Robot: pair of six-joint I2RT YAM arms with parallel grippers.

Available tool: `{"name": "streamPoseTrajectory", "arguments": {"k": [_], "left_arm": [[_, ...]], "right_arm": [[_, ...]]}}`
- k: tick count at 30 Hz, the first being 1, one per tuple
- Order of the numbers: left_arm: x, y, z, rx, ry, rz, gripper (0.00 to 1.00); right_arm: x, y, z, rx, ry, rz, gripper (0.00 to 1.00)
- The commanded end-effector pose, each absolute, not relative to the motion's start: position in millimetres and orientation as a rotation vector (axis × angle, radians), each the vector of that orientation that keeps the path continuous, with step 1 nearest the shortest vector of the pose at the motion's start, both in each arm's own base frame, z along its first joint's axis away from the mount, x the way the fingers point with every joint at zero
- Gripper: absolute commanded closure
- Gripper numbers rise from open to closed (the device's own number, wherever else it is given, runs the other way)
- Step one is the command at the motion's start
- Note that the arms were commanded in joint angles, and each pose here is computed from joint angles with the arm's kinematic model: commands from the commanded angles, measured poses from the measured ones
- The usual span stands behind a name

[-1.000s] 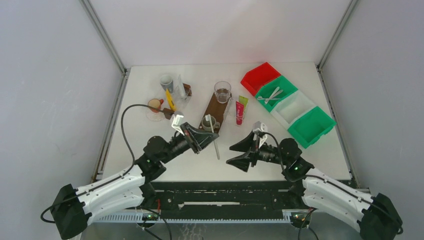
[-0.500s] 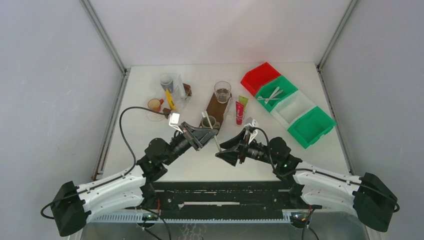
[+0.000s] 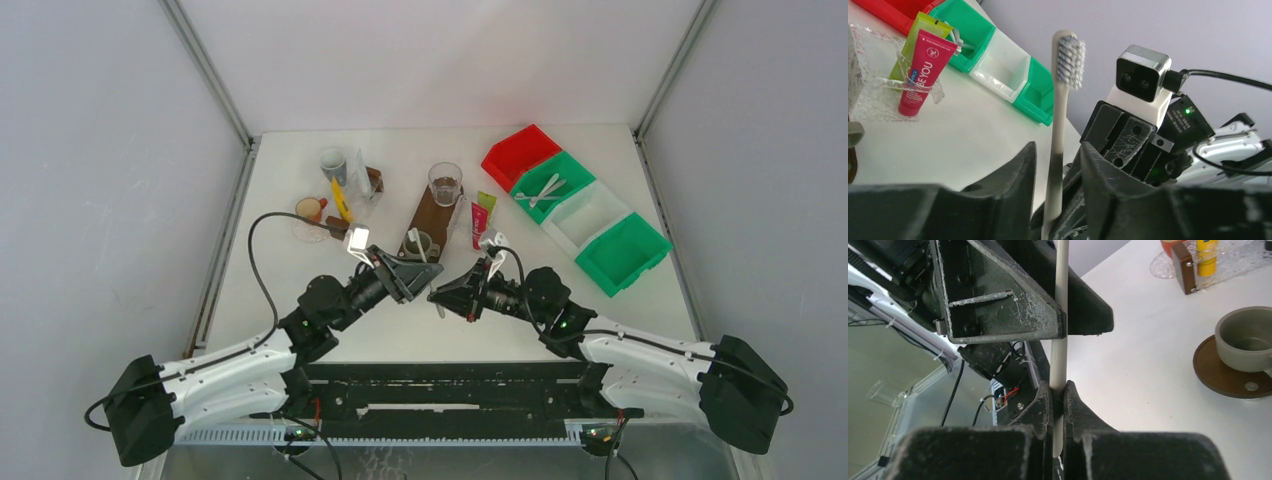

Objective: Prepare toiletry sets of a toothbrush and toothpaste on the tray
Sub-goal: Pick up the toothbrush from the storage box.

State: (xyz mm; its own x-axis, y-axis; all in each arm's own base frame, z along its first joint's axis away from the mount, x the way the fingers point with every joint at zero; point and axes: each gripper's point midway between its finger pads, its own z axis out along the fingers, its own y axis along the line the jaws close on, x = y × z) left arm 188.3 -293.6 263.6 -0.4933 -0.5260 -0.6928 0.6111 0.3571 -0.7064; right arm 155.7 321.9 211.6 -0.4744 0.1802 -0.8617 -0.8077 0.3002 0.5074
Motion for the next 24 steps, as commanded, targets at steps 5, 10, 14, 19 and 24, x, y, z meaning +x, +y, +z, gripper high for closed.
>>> {"name": "streamPoseTrajectory", "arguments": {"k": [5, 10, 14, 19, 24], "left_arm": [[168.2, -290.1, 299.0, 0.210, 1.453, -1.475, 0.36], [151.0, -284.8, 310.0, 0.341, 1.395, -1.576, 0.36], [139.8, -282.6, 317.8, 0.433, 1.363, -1.614, 0.42], [134.5, -282.7, 319.4, 0.504, 1.382, -1.619, 0.54], [133.3, -282.7, 319.1, 0.538, 1.399, -1.604, 0.70]], "right_arm": [[128.0, 323.4, 250.8, -0.720, 1.462, 1.444, 1.00], [116.5, 324.0, 254.1, -0.783, 1.423, 1.489, 1.00], [112.9, 322.9, 255.0, -0.803, 1.413, 1.499, 1.00], [112.2, 319.7, 255.5, -0.814, 1.410, 1.490, 1.00], [111.9, 317.2, 255.5, -0.827, 1.409, 1.485, 1.00]]}}
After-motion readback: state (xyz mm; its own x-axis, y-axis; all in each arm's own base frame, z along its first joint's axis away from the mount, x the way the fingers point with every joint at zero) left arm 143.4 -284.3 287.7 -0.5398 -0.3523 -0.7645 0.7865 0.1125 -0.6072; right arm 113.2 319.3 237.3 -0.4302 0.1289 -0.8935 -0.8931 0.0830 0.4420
